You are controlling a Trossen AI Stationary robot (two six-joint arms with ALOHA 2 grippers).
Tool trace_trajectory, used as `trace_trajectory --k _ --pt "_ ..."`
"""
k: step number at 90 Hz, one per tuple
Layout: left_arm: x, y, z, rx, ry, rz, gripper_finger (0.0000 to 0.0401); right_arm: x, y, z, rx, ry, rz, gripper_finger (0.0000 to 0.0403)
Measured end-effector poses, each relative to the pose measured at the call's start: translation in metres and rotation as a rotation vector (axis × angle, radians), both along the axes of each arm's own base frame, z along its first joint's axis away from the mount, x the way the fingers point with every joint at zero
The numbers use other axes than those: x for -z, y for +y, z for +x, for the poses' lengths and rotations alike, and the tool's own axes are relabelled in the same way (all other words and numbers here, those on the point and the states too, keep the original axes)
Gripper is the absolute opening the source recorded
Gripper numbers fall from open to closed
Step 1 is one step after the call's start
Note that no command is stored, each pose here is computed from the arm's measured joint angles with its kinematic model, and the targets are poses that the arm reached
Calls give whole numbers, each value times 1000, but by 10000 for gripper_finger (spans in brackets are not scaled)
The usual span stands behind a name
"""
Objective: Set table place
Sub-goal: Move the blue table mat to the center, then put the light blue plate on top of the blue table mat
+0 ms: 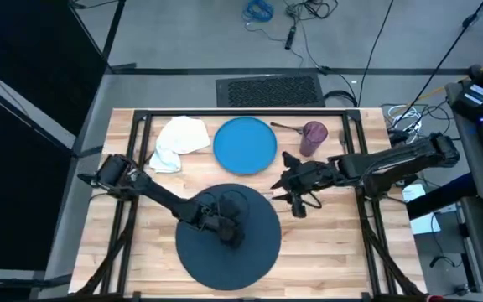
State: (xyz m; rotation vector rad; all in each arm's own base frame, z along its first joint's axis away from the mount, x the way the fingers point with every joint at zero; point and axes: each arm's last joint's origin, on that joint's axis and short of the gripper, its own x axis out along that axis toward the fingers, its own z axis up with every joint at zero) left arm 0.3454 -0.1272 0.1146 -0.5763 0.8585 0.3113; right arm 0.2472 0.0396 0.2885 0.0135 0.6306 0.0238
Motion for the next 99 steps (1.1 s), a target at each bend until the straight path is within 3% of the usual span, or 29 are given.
trace_trajectory --k 22,54,68,82,99 --pt "-1 5 21 57 -25 59 68 -7 -4 -13 65 2 -1 138" --pt "-9 -1 29 209 -75 57 68 -7 -4 -13 51 3 -22 138" --pt "-36 -2 28 341 -168 97 68 -8 -5 -12 79 -14 -69 138" --pt "-82 5 17 426 -252 246 68 -8 -9 -11 154 -25 -126 138" --pt "-123 35 -11 327 -149 537 68 -1 -14 -4 159 13 -160 138"
